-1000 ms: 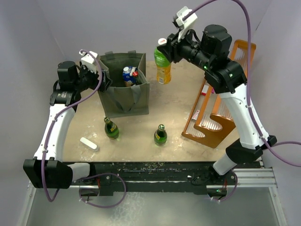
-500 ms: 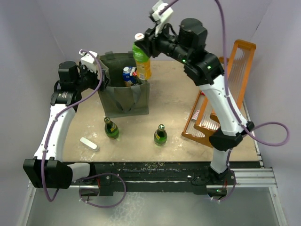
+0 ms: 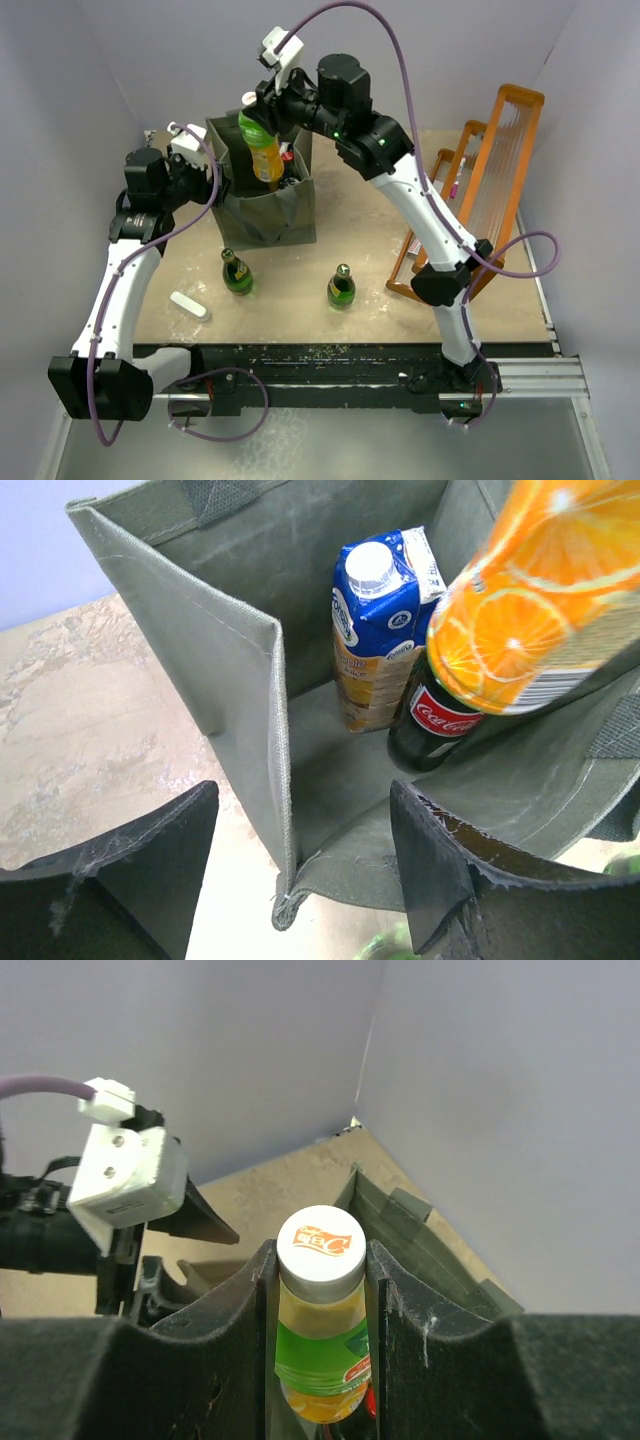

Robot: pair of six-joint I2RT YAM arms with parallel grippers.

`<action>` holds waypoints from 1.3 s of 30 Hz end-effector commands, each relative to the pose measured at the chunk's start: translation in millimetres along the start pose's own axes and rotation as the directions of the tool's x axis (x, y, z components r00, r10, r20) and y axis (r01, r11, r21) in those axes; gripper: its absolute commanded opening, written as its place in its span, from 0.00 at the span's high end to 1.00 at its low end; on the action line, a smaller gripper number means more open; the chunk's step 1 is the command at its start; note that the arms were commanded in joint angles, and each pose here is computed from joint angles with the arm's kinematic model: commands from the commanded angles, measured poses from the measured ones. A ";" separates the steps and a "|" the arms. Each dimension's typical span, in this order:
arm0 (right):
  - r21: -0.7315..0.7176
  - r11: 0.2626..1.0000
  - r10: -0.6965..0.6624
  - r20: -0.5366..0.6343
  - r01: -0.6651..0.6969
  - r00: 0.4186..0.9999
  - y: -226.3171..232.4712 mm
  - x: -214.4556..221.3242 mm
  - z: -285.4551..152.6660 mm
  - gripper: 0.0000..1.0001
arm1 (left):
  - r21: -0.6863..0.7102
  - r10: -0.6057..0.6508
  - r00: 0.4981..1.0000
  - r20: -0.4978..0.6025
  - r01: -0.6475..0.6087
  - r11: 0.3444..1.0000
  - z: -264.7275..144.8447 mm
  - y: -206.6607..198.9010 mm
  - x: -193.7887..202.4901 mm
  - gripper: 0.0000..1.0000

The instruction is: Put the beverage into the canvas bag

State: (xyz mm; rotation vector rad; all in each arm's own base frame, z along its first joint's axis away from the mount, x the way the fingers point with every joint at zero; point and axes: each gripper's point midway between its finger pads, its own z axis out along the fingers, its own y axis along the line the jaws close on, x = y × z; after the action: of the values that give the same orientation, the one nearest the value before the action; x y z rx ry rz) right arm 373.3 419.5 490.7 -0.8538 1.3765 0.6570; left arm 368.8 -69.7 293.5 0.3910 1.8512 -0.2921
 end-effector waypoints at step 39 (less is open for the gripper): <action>-0.156 0.987 -0.052 -0.148 0.028 0.988 25.9 119.0 42.9 1.00 | -0.042 0.018 0.999 0.037 -0.016 0.999 -4.8 6.0 -11.7 0.23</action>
State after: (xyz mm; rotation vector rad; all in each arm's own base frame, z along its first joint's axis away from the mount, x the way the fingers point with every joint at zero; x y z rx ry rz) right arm 397.1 468.6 289.0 -1.0907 1.6850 0.6959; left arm 365.9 -65.6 287.7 0.3867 1.8485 -0.2632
